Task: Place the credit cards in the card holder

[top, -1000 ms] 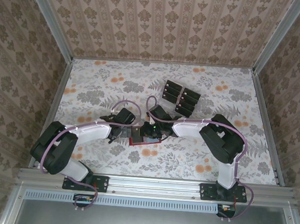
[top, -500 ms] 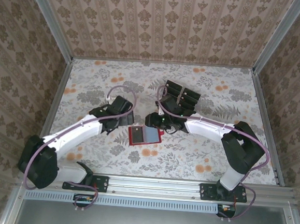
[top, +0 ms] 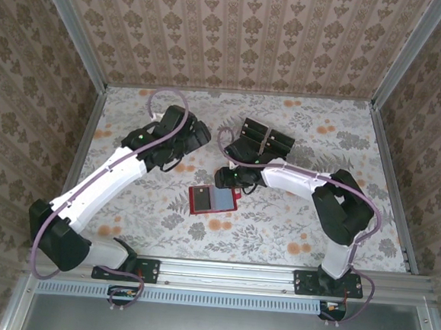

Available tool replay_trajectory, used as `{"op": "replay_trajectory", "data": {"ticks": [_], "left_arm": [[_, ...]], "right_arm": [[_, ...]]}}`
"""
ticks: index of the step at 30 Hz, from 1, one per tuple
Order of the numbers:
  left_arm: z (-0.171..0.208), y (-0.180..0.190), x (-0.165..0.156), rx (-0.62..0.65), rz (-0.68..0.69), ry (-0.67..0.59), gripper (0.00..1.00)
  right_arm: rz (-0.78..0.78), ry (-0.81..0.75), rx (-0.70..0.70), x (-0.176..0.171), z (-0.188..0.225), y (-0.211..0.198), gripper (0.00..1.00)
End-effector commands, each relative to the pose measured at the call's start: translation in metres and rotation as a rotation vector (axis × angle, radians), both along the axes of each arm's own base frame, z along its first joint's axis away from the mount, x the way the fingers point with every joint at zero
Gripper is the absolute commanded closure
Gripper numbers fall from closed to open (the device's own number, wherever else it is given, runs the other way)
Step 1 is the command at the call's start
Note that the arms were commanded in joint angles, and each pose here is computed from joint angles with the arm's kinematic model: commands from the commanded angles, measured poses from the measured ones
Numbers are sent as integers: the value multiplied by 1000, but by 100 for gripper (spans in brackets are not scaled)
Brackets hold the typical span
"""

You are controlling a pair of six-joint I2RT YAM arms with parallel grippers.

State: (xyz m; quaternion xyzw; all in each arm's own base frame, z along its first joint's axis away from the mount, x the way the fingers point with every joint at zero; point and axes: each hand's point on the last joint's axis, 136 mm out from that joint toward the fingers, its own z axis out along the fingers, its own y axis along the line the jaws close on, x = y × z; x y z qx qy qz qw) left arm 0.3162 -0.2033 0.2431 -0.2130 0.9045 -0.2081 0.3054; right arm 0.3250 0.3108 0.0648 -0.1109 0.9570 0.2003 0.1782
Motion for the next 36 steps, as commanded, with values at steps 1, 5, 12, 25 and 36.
{"op": "replay_trajectory", "data": {"ticks": [1, 5, 12, 25, 36], "left_arm": [[7, -21, -7, -136, 43, 106, 0], [33, -40, -6, -194, 23, 94, 0], [69, -42, -8, -270, 18, -1, 0], [93, -12, -15, -288, 53, -130, 0], [94, -11, -13, -318, 31, -149, 0]], "right_arm": [[39, 11, -78, 1, -10, -4, 50], [47, 27, -89, 2, -16, -1, 50], [63, 66, -91, -5, -28, 8, 50], [68, 99, -125, -12, -43, 15, 50], [53, 151, -83, -19, -53, 24, 50]]}}
